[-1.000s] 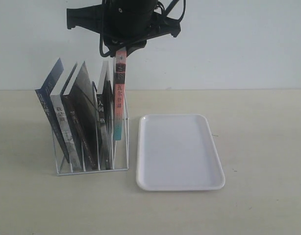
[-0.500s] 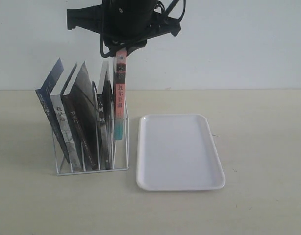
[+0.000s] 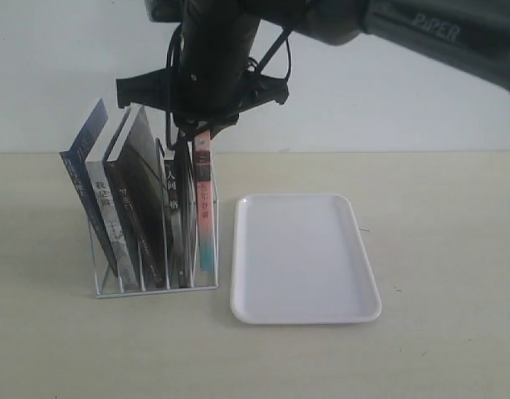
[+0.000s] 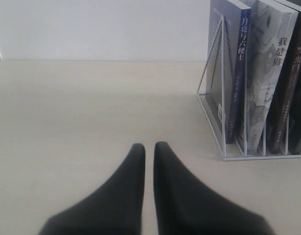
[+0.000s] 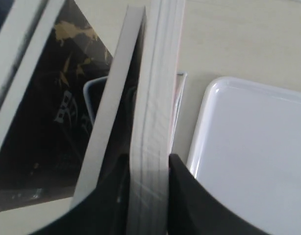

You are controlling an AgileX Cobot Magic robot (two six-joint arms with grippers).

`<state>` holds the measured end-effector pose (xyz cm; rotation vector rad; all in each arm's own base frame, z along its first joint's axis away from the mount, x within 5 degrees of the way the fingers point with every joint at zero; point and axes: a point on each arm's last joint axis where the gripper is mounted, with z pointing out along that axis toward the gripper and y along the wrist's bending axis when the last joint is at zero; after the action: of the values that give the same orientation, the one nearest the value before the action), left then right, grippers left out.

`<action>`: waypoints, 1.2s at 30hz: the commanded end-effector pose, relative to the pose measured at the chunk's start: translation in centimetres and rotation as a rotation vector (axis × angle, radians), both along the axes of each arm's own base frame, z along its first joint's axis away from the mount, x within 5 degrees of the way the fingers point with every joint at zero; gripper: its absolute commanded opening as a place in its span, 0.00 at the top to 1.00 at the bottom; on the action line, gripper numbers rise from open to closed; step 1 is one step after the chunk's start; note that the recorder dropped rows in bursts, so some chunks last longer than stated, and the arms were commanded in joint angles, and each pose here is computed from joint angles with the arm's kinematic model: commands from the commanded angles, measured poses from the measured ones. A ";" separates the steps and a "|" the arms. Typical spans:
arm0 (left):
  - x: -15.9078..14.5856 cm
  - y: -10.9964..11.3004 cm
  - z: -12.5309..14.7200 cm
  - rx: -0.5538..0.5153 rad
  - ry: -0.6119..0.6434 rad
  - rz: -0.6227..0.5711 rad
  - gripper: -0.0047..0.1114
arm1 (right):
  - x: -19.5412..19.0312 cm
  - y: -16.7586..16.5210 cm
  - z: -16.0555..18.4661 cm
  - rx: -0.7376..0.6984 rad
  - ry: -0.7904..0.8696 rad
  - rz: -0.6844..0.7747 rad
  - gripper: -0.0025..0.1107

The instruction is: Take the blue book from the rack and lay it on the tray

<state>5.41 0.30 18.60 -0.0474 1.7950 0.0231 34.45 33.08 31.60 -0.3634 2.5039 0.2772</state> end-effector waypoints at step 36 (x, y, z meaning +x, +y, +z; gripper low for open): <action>0.0 0.0 0.0 0.007 -0.006 -0.009 0.91 | -2.6 -2.3 8.1 0.055 -0.160 0.154 0.98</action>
<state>5.41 0.30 18.60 -0.0474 1.7950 0.0231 32.29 30.76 39.10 -0.4688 2.3257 0.3209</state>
